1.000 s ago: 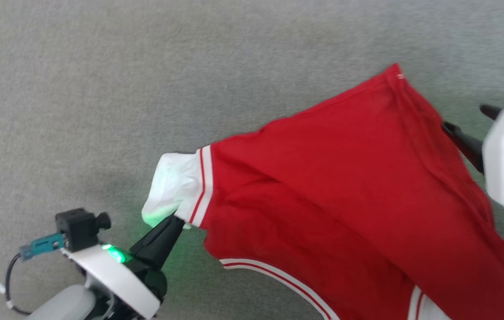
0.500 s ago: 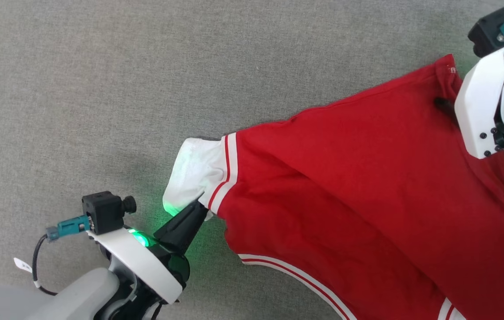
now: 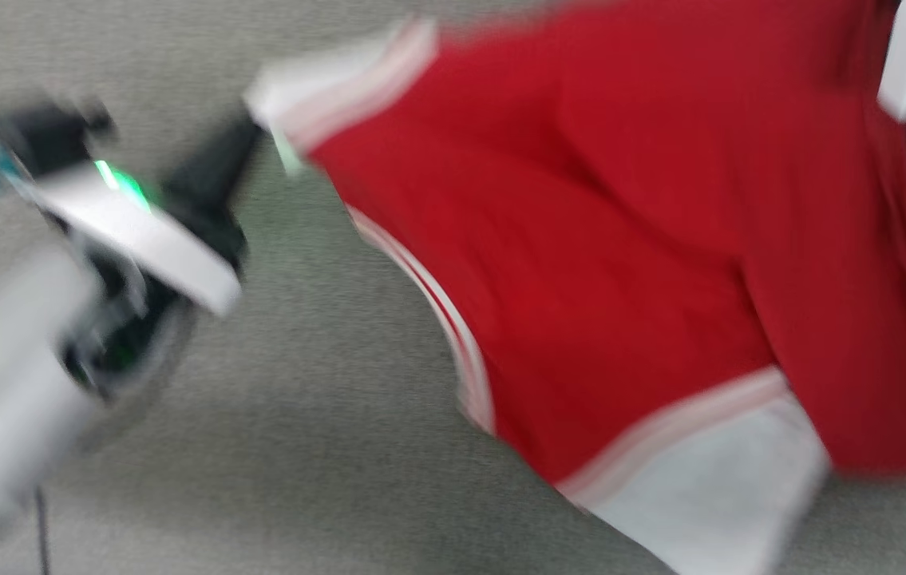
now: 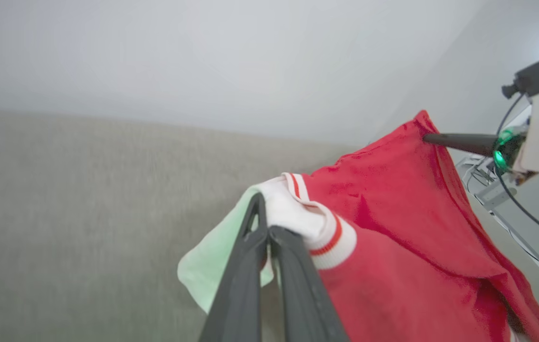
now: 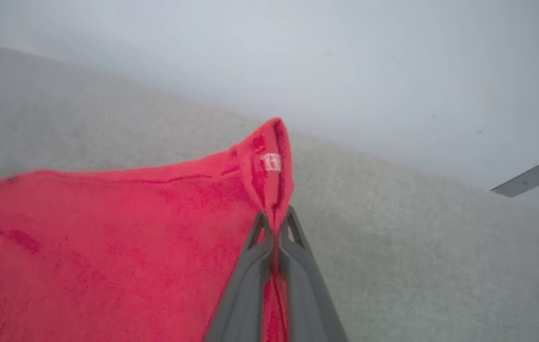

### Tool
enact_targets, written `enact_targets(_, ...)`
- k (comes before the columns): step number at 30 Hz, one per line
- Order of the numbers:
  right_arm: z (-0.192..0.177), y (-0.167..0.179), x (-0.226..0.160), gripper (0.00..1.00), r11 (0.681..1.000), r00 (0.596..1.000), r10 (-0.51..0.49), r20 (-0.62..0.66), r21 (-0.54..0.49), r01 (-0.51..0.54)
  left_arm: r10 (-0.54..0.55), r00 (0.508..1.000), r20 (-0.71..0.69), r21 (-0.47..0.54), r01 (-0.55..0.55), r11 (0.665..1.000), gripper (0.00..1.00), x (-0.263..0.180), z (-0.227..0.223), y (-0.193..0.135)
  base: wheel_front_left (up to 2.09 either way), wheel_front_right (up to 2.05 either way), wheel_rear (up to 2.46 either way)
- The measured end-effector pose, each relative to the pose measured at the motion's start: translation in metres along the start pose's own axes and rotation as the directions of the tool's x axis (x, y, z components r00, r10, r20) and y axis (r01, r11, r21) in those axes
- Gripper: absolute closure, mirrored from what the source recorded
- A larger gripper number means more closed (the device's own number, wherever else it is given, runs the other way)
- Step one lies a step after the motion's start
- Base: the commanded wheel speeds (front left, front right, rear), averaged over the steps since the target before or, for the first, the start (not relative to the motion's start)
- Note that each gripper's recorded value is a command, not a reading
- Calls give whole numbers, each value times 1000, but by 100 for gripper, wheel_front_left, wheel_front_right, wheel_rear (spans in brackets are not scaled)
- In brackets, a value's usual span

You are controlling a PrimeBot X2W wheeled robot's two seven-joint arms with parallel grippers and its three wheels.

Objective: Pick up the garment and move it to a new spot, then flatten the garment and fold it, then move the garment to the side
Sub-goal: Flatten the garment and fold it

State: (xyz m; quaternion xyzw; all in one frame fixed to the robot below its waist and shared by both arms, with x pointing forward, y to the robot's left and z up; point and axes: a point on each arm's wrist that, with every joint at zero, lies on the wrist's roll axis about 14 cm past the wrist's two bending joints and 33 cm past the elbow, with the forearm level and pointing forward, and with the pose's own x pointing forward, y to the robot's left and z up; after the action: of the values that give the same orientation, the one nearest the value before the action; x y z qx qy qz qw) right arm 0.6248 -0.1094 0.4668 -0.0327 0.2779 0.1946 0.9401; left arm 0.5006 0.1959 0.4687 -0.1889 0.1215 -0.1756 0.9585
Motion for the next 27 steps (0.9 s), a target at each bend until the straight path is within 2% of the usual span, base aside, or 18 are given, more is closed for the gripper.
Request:
enact_targets(3, 39, -21, -4, 100, 998, 990, -65, 123, 24, 62, -17, 994, 110, 36, 13, 999, 100, 34, 52, 3, 0, 0, 0)
enact_targets(6, 84, -48, -9, 100, 989, 952, -146, 269, 67, 133, -9, 969, 248, 50, -3, 999, 100, 65, 113, 10, 0, 0, 0)
enact_targets(8, 112, -62, -16, 100, 980, 909, -194, 369, 102, 168, -8, 944, 328, 51, -10, 999, 100, 83, 150, 12, 0, 0, 0)
enact_targets(12, 160, -87, -35, 100, 961, 798, -278, 534, 150, 234, -15, 880, 474, 41, -5, 999, 100, 108, 214, 8, 0, 0, 0)
enact_targets(16, 186, -103, -50, 100, 944, 712, -327, 621, 179, 278, -42, 815, 578, 33, 28, 999, 100, 119, 261, -5, 0, 0, 0)
enact_targets(18, 190, -107, -54, 100, 939, 686, -341, 643, 192, 287, -51, 792, 609, 15, 53, 999, 100, 120, 274, -11, 0, 0, 0)
enact_targets(20, 188, -109, -55, 100, 936, 675, -348, 651, 202, 287, -71, 779, 624, -10, 99, 995, 100, 120, 277, -21, 0, 0, 0)
enact_targets(22, 180, -108, -51, 100, 936, 684, -347, 641, 191, 295, -91, 790, 606, -19, 129, 991, 100, 119, 267, -28, 0, 0, 0)
enact_targets(24, 158, -103, -40, 100, 940, 722, -338, 604, 182, 288, -99, 830, 549, -32, 140, 990, 100, 118, 236, -28, 0, 0, 0)
enact_targets(27, 111, -94, -22, 100, 949, 795, -316, 518, 163, 271, -88, 885, 457, -105, 152, 983, 100, 110, 181, -24, 0, 0, 0)
